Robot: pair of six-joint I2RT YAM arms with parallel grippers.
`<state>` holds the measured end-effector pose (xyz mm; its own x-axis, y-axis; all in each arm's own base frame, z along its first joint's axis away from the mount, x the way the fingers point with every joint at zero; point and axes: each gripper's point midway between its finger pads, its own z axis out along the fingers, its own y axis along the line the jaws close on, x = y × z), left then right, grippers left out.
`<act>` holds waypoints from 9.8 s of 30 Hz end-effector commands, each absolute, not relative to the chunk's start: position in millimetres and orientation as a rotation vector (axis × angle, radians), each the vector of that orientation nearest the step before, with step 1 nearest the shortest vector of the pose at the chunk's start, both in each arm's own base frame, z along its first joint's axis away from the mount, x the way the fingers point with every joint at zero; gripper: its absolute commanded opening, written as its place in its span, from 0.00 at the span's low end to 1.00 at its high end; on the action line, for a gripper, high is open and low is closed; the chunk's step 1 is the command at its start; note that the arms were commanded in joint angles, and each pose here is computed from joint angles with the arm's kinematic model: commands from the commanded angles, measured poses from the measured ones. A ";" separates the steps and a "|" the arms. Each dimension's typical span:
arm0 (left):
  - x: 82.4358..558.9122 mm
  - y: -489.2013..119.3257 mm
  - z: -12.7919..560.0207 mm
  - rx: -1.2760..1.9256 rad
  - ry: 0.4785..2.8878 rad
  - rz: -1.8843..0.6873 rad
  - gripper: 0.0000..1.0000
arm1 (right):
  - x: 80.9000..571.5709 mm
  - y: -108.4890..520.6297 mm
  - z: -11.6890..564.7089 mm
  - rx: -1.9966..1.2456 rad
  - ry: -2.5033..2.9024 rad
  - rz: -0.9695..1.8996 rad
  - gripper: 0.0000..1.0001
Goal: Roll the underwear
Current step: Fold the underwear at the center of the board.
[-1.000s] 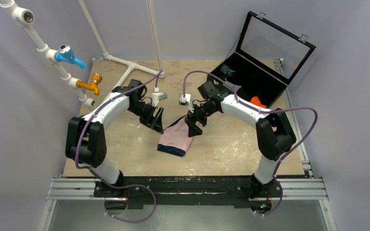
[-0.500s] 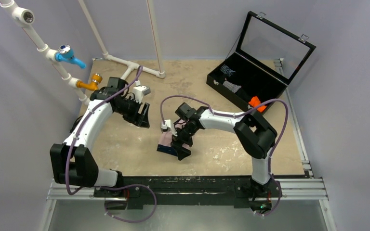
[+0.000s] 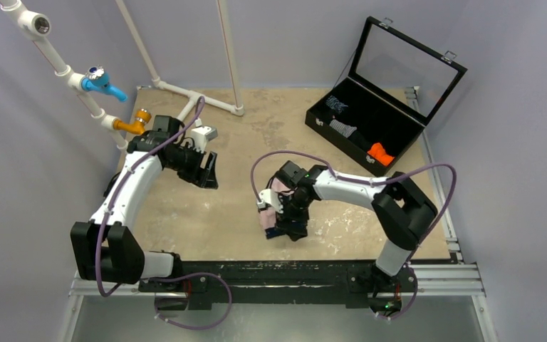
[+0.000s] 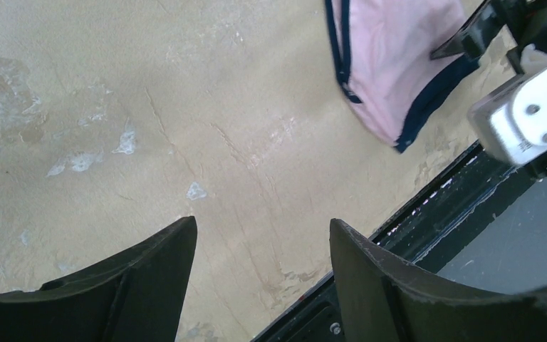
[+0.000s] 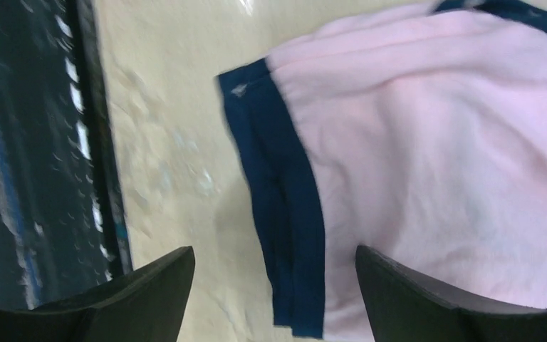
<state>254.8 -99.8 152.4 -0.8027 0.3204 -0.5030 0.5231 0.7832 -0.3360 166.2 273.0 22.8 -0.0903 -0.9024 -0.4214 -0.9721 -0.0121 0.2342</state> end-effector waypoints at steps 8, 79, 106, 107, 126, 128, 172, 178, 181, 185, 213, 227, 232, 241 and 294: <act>256.7 -97.5 158.6 0.620 2.512 -0.636 0.68 | 239.1 145.4 61.1 -1.827 2.279 0.137 0.85; 257.4 -72.4 176.6 0.448 2.426 -0.636 0.95 | 221.7 231.1 36.6 -1.811 1.985 0.163 0.75; 256.2 -68.6 170.6 0.492 2.447 -0.614 0.92 | 202.4 225.7 10.9 -1.857 2.095 0.186 0.18; 256.1 -68.3 170.2 0.503 2.443 -0.611 0.92 | 200.7 227.7 13.7 -1.863 2.097 0.205 0.13; 220.0 -139.8 169.0 1.114 1.924 -0.579 0.90 | 196.0 266.3 93.2 -1.939 2.221 0.964 0.00; 219.6 -147.6 168.1 1.140 1.902 -0.588 0.90 | 200.2 268.0 93.4 -1.929 2.234 1.008 0.00; 236.2 -310.1 85.1 1.554 1.733 -0.266 0.45 | 210.1 273.1 91.4 -1.867 2.329 1.224 0.00; 222.1 -305.6 81.8 1.601 1.761 -0.316 0.04 | 214.5 269.6 89.9 -1.844 2.344 1.167 0.10; 213.7 -305.3 81.0 1.628 1.787 -0.361 0.00 | 219.2 267.4 91.5 -1.809 2.346 1.139 0.30; 204.6 -306.4 76.3 1.661 1.839 -0.427 0.00 | 227.4 261.8 96.8 -1.735 2.340 1.110 0.60; 222.6 -291.6 69.9 1.403 2.253 -0.959 0.00 | 225.1 240.9 134.3 -1.432 2.060 1.262 0.79; 228.2 -285.8 51.6 1.334 2.374 -0.964 0.00 | 242.1 186.6 133.8 -1.206 2.185 1.137 0.78; 227.1 -288.3 43.4 1.321 2.410 -0.995 0.00 | 245.8 164.4 139.1 -1.143 2.185 1.117 0.78; 229.6 -287.1 40.1 1.319 2.410 -0.966 0.00 | 269.4 148.7 126.5 -1.037 2.268 0.977 0.77; 225.4 -313.9 56.9 1.361 2.618 -1.330 0.01 | 243.7 209.2 98.0 -1.172 2.086 1.100 0.75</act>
<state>217.9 -306.6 43.2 -0.6326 0.7345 -0.2456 0.6535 0.3361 -0.6782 244.2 203.9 100.9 -0.5100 -0.4569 -0.7288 -0.8592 0.3117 0.4058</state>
